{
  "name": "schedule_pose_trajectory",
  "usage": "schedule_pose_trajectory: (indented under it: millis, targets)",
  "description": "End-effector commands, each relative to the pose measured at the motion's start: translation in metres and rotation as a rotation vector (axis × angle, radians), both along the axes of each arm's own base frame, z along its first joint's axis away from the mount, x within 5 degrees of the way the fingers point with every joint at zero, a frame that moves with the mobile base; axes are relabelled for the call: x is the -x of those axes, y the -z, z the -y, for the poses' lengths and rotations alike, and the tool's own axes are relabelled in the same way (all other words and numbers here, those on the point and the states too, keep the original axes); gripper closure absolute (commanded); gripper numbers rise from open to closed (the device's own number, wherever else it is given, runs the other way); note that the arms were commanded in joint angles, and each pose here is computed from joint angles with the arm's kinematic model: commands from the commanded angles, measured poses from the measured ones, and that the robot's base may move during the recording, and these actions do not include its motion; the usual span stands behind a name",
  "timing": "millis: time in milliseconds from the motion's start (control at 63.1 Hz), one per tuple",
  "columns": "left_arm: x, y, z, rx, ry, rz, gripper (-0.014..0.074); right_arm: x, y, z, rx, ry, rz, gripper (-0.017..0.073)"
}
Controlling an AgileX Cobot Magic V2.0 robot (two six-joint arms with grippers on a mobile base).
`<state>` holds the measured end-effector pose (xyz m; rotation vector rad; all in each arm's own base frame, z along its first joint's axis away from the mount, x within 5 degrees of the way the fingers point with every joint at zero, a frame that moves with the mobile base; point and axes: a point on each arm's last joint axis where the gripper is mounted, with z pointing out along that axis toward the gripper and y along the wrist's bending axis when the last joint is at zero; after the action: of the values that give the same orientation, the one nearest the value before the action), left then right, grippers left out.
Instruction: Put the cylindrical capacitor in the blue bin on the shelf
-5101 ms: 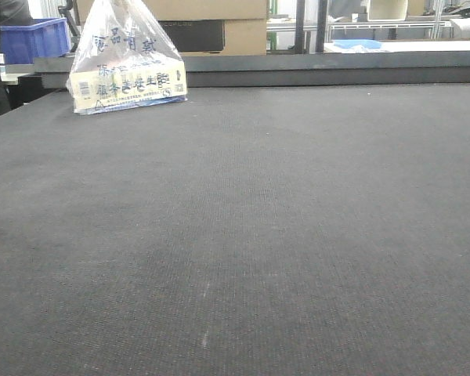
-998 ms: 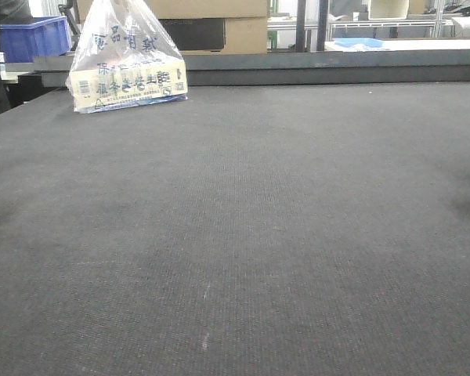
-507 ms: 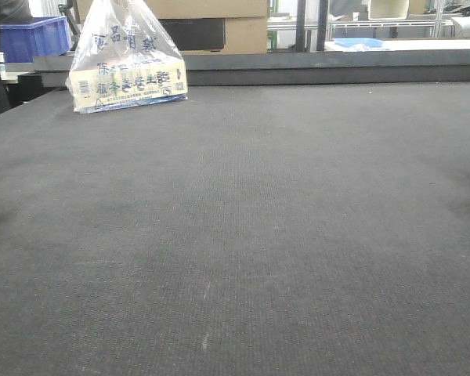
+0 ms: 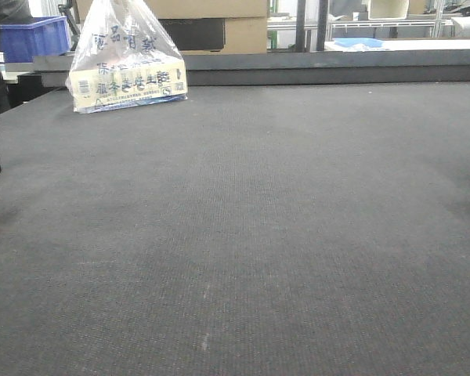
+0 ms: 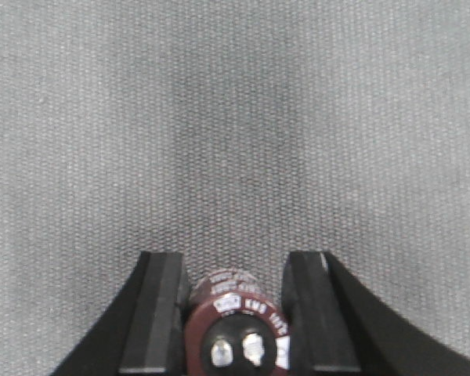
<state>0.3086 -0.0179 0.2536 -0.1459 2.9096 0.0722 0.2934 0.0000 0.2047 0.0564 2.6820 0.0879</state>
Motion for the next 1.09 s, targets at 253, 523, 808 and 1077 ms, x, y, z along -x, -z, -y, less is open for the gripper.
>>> schedule_pose_trajectory:
  millis: [253, 523, 808, 1077]
  targets:
    - [-0.001, -0.001, 0.0, -0.018, 0.009, 0.025, 0.0444, -0.004, -0.003, 0.002, 0.006, 0.006, 0.037, 0.0728]
    - [-0.001, -0.004, 0.0, -0.02, 0.007, 0.019, 0.0705, -0.004, -0.016, 0.002, 0.0, 0.0, 0.029, 0.0728]
    - [0.008, -0.059, -0.001, -0.004, 0.008, 0.224, 0.0705, 0.017, -0.088, -0.006, -0.007, -0.025, 0.23, 0.0728]
    - [0.048, -0.106, -0.01, 0.019, 0.0, 0.563, 0.0705, 0.065, -0.138, -0.008, -0.002, -0.027, 0.511, 0.0728]
